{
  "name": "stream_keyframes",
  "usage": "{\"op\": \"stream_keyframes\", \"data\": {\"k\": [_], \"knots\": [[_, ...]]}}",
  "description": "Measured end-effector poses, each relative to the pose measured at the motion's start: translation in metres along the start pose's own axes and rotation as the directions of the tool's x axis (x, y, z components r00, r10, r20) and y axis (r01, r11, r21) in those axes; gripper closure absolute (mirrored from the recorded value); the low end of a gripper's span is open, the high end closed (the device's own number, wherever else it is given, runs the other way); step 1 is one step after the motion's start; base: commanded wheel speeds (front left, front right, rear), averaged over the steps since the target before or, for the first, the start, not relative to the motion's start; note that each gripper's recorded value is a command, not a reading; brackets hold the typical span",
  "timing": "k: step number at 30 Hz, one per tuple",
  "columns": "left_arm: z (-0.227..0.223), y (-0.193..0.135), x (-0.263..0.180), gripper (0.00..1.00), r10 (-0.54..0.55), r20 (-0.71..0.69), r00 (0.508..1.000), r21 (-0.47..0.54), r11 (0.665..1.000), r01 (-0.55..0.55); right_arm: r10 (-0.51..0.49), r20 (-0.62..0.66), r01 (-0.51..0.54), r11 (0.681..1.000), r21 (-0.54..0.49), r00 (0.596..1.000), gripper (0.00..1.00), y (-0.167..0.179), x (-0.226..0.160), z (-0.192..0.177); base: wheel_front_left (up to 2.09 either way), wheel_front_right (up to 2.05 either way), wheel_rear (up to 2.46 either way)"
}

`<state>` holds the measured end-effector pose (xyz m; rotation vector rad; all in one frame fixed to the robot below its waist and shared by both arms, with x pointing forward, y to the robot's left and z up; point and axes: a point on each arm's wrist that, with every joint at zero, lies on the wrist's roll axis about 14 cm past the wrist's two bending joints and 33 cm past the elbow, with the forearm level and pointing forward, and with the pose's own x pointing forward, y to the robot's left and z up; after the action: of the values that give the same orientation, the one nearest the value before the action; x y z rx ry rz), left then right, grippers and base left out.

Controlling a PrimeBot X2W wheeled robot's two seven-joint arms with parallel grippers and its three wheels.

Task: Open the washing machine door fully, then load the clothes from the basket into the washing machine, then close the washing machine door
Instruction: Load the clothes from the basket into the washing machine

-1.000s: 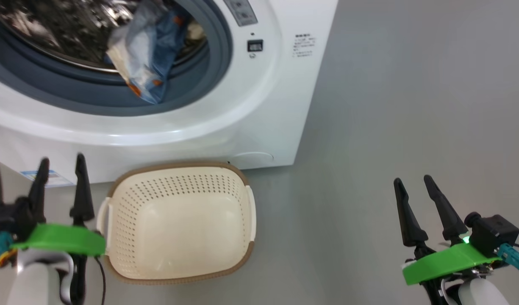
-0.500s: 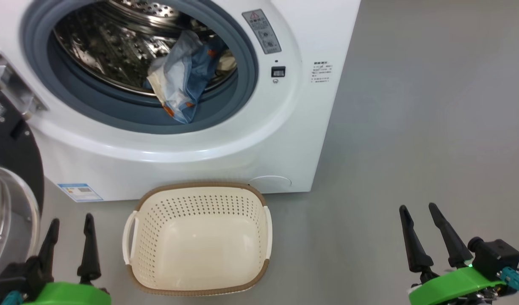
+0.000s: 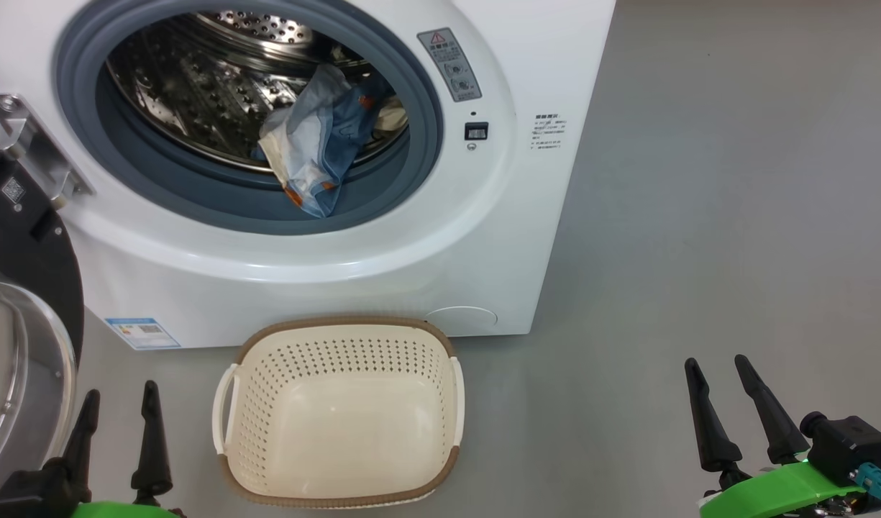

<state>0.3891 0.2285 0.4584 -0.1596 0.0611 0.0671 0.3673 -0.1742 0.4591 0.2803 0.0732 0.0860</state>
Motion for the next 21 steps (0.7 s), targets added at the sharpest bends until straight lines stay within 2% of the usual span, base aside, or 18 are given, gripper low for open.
{"op": "stream_keyframes", "data": {"k": [13,21], "knots": [[-0.015,-0.002,0.01,0.0,-0.006,-0.04,0.999,0.002,1.0,0.006,-0.021,-0.03,0.021,1.0,0.014,0.999,0.0,-0.004,0.004,-0.011,0.0,0.0,0.0],[-0.019,-0.015,0.051,0.0,-0.052,-0.044,0.998,-0.002,0.999,0.052,-0.021,-0.038,0.022,0.999,0.033,0.999,0.0,-0.003,0.029,-0.018,0.0,0.0,0.0]]}}
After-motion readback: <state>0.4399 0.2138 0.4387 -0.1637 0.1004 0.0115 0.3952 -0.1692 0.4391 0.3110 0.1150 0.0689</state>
